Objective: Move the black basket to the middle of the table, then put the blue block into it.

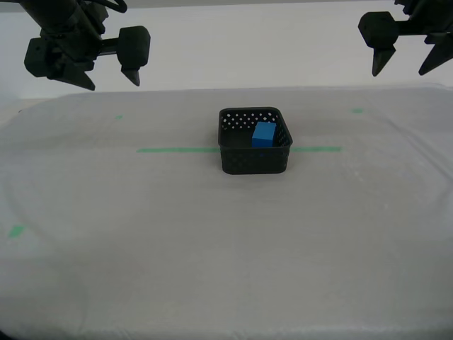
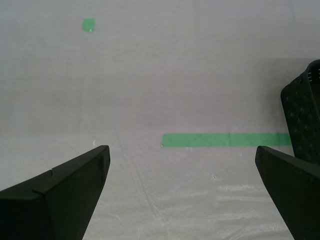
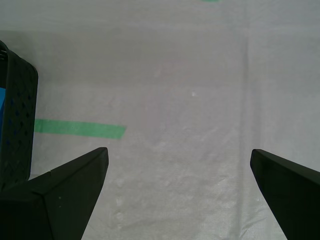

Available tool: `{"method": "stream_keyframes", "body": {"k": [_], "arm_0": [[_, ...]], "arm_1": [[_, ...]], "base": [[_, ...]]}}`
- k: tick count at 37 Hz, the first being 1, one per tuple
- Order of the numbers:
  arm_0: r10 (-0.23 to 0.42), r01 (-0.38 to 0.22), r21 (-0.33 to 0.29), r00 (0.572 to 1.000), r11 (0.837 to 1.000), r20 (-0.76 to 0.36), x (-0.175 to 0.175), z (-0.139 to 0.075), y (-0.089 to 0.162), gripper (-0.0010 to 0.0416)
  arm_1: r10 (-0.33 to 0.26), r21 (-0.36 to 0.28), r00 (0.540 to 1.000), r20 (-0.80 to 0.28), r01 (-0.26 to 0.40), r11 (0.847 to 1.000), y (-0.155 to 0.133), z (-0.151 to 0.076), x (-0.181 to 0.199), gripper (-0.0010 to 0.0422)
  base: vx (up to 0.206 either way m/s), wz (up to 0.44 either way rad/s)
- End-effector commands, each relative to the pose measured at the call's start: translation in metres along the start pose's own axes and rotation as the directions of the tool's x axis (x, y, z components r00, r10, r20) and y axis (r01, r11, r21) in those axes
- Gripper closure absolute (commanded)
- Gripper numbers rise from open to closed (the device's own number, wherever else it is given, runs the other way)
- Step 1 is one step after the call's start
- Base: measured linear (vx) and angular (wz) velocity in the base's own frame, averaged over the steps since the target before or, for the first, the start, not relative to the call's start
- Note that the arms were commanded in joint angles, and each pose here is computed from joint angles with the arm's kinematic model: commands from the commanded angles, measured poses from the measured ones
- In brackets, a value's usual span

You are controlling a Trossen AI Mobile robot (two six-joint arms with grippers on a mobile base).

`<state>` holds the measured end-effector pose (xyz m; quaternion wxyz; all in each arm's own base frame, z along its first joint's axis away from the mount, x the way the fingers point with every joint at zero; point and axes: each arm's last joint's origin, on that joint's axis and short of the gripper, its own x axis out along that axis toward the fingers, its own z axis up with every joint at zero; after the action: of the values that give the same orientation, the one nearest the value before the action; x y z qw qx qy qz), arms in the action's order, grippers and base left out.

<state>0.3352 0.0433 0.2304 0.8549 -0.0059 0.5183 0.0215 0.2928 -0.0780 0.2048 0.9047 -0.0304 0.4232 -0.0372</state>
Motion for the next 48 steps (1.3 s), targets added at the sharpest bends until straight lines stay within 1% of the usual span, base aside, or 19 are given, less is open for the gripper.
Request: {"method": "stream_keyframes", "body": {"k": [1,48], "arm_0": [[0.002,-0.002,0.001,1.000,1.000,0.000,0.0001,0.0001,0.0002,0.0007],[0.002,-0.002,0.001,1.000,1.000,0.000,0.0000,0.0001,0.0003,0.0007]], "arm_1": [[-0.003,0.002,1.000,-0.001,0.003,1.000,-0.0001,0.0000,0.0000,0.0012],[-0.003,0.002,1.000,0.000,0.003,1.000,-0.0001,0.0001,0.0000,0.0012]], "base": [[0.000,0.000],[0.000,0.000]]}}
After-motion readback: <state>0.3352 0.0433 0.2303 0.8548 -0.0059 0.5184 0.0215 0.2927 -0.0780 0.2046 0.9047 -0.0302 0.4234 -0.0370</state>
